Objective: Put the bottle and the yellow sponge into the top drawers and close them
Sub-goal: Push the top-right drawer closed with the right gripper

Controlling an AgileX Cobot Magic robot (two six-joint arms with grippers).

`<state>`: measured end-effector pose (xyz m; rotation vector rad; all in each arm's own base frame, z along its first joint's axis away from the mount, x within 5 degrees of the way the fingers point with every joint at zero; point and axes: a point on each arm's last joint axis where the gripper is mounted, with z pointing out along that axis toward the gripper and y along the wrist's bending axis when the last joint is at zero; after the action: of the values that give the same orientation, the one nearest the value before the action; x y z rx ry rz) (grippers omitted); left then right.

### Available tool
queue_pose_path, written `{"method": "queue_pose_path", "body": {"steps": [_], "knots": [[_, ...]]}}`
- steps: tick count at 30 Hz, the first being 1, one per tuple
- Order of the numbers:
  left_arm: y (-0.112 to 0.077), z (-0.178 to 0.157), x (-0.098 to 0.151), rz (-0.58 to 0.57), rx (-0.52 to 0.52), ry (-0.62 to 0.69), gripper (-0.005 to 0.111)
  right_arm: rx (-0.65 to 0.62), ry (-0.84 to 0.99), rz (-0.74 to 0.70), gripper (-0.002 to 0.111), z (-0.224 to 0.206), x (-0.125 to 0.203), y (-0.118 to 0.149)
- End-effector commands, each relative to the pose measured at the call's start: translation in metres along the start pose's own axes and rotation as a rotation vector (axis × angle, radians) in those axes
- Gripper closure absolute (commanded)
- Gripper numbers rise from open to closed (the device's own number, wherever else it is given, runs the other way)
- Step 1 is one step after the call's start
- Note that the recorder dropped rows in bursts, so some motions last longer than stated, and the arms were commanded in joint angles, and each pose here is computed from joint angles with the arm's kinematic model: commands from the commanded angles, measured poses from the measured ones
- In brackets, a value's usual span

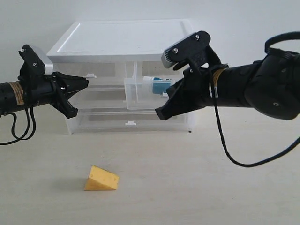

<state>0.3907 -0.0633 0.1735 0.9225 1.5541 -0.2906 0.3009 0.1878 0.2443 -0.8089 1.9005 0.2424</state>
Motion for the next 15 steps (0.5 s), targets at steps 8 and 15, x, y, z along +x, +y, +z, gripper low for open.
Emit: {"method": "queue_pose_path", "body": {"steps": [8, 15], "knots": [[0.010, 0.000, -0.004, -0.027, -0.056, -0.022, 0.103, 0.027, -0.096, -0.041, 0.108, 0.009, -0.028, -0.013], [0.009, 0.000, -0.004, -0.025, -0.053, -0.021, 0.103, 0.035, -0.049, -0.043, 0.108, 0.028, -0.026, -0.015]]}}
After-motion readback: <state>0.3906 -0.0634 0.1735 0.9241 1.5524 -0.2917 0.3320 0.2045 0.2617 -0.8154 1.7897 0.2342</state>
